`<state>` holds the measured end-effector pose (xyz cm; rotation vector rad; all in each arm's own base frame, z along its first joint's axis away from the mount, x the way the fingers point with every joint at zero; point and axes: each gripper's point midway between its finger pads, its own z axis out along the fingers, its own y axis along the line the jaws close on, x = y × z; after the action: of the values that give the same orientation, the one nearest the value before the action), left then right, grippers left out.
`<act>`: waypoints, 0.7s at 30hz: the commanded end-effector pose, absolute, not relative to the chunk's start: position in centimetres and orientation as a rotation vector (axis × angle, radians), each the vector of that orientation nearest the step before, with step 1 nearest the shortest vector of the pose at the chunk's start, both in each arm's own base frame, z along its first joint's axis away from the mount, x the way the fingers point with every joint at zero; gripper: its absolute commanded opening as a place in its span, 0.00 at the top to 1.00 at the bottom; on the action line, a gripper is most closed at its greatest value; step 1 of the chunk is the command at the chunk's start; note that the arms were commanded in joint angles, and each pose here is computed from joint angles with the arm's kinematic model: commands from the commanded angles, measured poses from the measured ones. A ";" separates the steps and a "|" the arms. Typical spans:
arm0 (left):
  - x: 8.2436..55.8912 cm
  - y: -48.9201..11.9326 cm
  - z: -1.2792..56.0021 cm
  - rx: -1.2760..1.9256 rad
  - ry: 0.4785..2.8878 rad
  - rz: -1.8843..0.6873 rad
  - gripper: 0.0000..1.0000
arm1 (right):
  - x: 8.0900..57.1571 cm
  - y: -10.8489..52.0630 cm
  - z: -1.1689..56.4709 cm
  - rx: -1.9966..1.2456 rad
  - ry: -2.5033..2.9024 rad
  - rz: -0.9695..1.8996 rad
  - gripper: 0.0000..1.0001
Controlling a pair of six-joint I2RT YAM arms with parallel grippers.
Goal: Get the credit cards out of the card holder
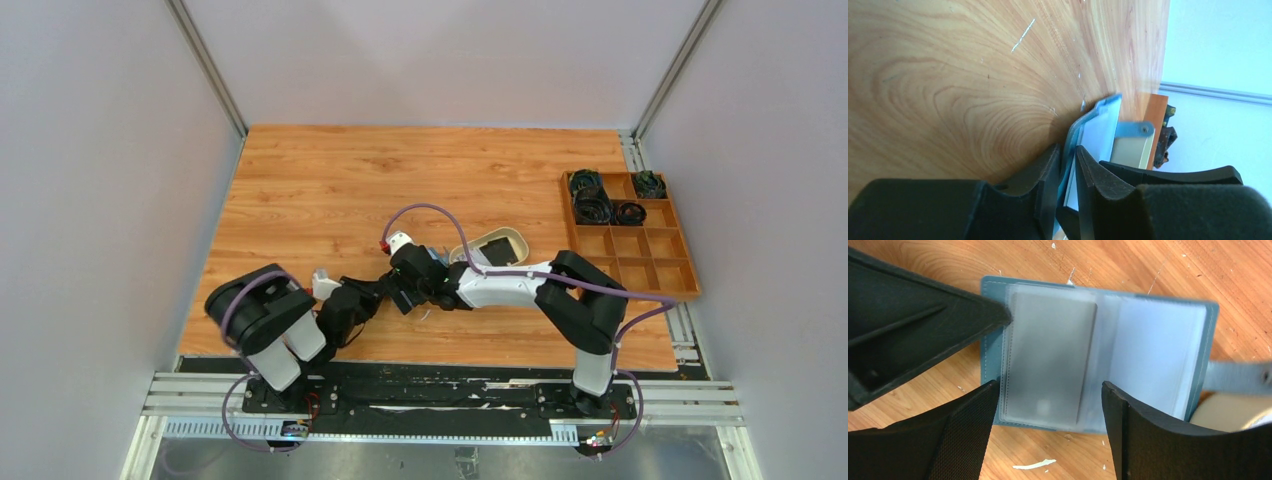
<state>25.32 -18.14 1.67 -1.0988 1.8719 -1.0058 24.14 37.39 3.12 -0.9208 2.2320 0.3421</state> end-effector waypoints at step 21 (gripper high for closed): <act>21.8 -15.9 -2.5 -1.054 1.985 -0.926 1.00 | 20.1 34.1 -1.0 -1.020 2.407 0.313 0.20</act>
<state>26.15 -19.30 1.40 -1.1182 1.8013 -1.1359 23.95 37.32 3.07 -0.9038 2.2383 0.3560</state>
